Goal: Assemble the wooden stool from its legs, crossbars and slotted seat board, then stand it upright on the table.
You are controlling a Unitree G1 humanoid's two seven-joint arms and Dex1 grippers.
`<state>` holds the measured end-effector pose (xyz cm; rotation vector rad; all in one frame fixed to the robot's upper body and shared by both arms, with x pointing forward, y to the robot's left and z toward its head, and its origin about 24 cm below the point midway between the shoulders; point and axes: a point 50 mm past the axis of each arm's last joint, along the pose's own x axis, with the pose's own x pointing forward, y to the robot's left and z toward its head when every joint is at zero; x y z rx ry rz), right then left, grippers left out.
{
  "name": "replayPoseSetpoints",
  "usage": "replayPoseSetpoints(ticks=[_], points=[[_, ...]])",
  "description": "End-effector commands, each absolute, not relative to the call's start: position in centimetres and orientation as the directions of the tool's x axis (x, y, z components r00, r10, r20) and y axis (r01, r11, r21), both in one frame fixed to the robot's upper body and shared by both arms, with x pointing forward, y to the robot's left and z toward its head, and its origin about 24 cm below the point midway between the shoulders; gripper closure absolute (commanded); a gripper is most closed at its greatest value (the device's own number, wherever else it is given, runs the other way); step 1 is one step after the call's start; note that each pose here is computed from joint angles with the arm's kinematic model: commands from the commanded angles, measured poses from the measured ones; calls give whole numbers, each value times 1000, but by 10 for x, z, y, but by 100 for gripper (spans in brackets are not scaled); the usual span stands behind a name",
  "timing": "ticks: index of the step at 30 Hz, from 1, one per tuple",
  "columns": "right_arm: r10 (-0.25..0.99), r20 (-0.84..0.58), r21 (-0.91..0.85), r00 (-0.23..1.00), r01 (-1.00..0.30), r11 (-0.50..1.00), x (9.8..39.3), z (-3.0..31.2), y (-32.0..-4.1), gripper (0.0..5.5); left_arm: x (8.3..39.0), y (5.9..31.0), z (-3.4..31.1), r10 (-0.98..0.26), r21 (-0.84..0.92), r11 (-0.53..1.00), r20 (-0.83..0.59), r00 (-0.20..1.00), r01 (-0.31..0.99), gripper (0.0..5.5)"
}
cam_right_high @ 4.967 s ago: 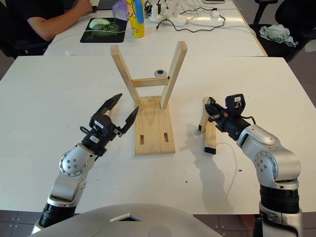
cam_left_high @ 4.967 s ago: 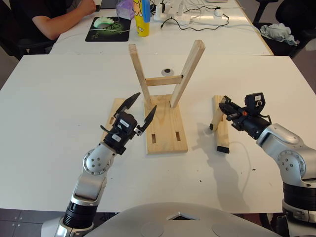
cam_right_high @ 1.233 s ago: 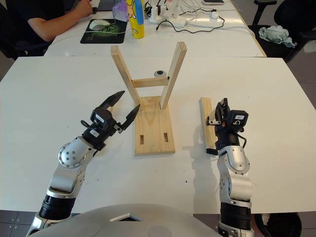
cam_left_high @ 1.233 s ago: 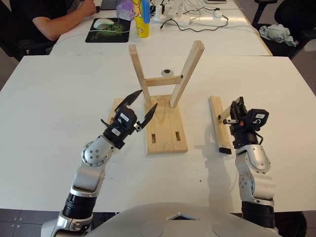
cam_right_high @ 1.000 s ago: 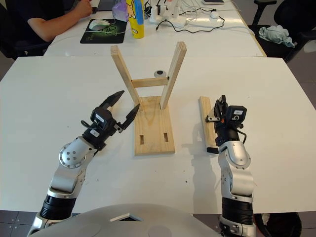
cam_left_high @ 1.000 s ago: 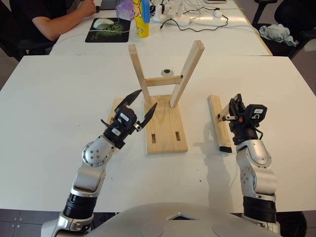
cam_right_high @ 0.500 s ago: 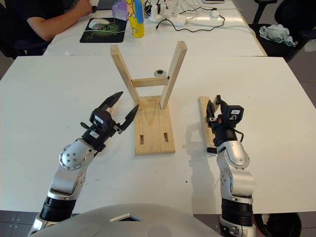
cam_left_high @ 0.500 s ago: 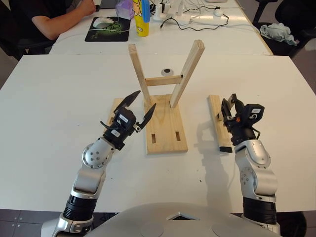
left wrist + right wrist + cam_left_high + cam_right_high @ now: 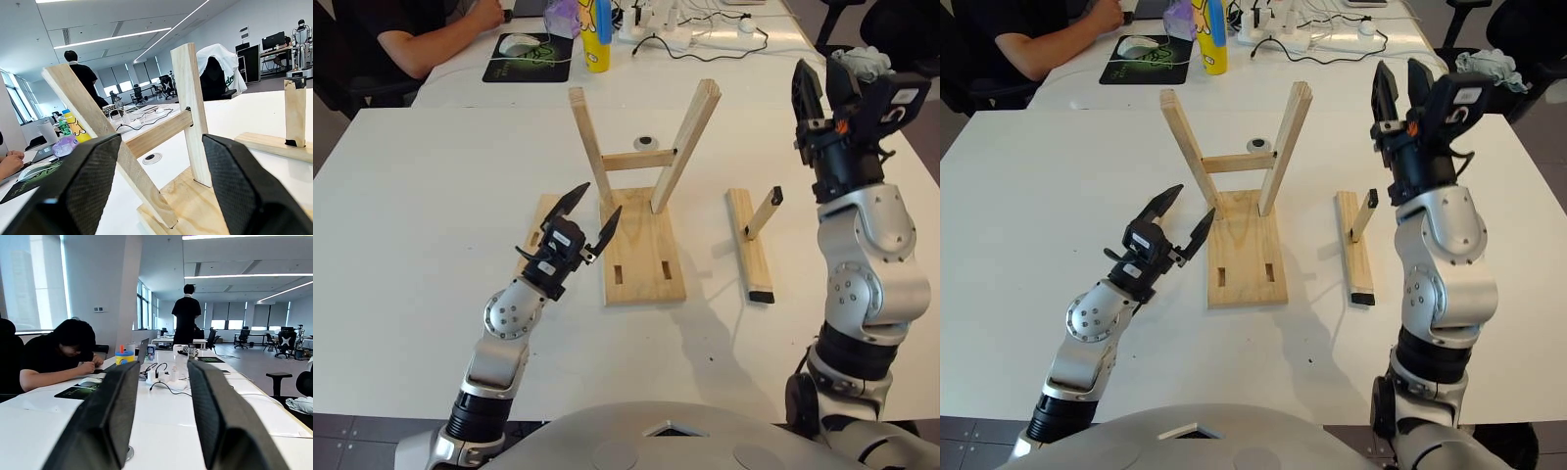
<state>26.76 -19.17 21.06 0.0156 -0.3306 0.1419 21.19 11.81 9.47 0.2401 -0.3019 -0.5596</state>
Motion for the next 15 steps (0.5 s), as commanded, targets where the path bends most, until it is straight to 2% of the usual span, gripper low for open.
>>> replayPoseSetpoints(ticks=[1,5,9,15], points=[[92,204,-20,975,-89,996,287,201,-206,441,213,114,90,-545,294,827,203,814,480,242],[79,134,-7,988,-78,997,292,191,-211,493,213,111,87,-536,271,834,193,822,481,242],[98,124,-8,987,-98,995,293,189,-207,549,212,110,85,-531,264,837,190,826,478,242],[132,184,-89,974,-118,989,290,197,-201,549,213,109,85,-525,259,842,193,829,473,242]])
